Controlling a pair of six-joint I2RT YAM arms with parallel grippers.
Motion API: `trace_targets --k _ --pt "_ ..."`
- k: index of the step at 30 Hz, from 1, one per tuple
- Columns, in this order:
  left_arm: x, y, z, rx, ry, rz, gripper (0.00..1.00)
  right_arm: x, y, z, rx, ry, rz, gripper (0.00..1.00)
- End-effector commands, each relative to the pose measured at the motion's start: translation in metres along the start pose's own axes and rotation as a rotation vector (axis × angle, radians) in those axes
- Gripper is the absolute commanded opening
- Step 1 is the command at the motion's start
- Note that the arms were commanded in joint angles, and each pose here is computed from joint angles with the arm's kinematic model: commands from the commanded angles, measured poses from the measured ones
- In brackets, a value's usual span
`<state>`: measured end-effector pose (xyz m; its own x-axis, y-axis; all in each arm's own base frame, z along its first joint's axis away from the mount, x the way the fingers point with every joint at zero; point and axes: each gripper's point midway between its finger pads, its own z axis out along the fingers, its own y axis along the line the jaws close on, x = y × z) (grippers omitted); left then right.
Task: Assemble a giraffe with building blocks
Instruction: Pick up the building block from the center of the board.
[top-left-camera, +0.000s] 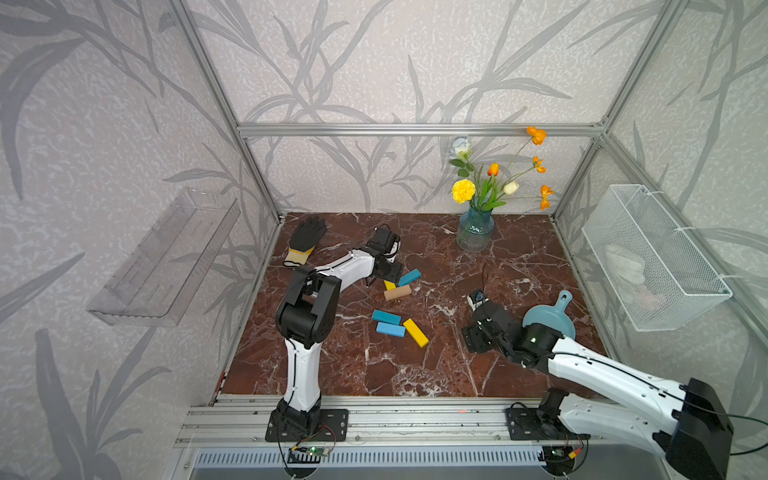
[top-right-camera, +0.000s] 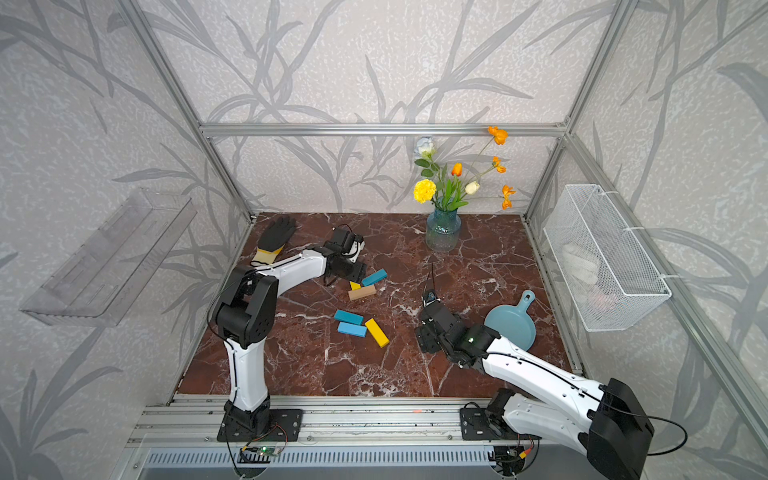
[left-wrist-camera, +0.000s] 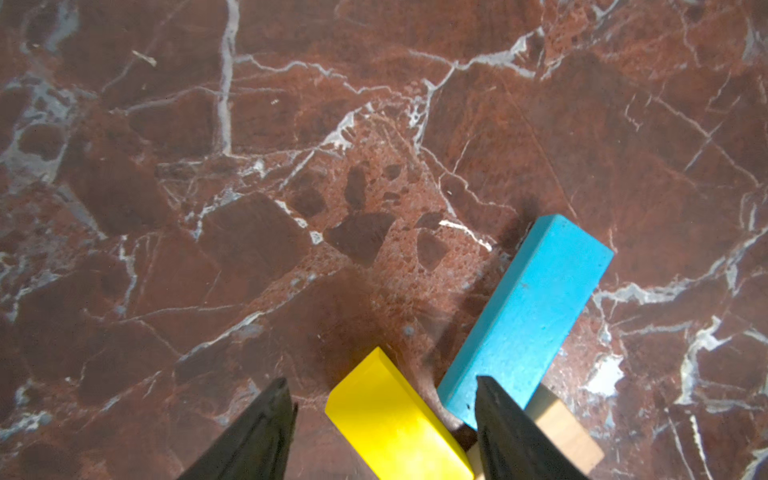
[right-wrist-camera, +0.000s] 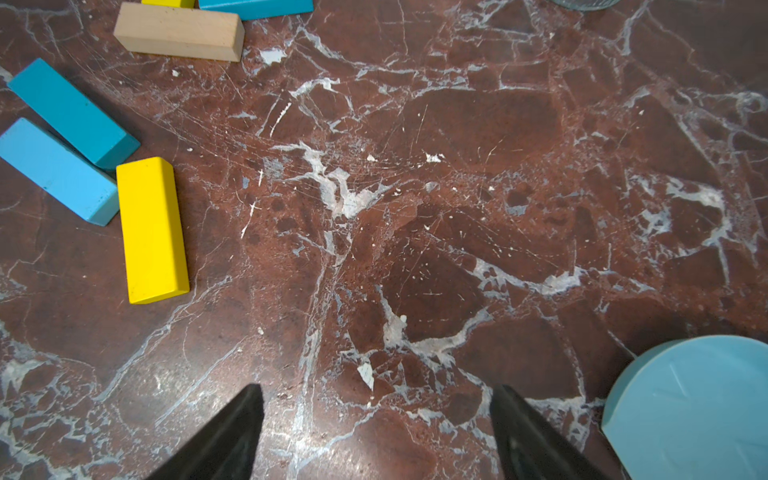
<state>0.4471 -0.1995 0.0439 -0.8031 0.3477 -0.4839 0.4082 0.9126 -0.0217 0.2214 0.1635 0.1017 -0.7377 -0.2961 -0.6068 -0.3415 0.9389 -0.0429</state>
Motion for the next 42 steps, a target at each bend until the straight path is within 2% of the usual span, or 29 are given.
trace_targets --k 1,6,13,23,27,34,38,42 --pt "0.015 -0.008 -0.001 0.038 0.013 0.091 0.71 -0.010 0.007 -0.001 -0.019 -0.012 0.000 0.87" --pt "0.023 -0.014 0.005 0.059 0.002 0.133 0.77 -0.004 0.012 0.007 -0.027 0.023 0.010 0.87" --pt "0.039 -0.024 0.005 0.048 0.040 0.156 0.78 0.005 0.009 0.010 -0.015 0.043 0.022 0.87" --pt "0.054 -0.031 -0.012 -0.143 0.097 0.207 0.77 0.019 0.003 0.005 -0.021 0.053 0.053 0.87" --pt "0.060 -0.037 -0.014 -0.172 0.112 0.228 0.77 0.022 0.001 0.002 -0.026 0.039 0.075 0.87" --pt "0.048 -0.027 -0.013 -0.265 0.108 0.288 0.76 0.029 -0.002 -0.002 -0.037 0.033 0.099 0.87" --pt "0.042 -0.023 -0.011 -0.253 0.119 0.301 0.74 0.030 -0.006 -0.006 -0.029 0.025 0.102 0.87" --pt "0.041 -0.029 -0.005 -0.133 0.158 0.303 0.71 0.032 -0.010 -0.007 -0.018 0.016 0.104 0.87"
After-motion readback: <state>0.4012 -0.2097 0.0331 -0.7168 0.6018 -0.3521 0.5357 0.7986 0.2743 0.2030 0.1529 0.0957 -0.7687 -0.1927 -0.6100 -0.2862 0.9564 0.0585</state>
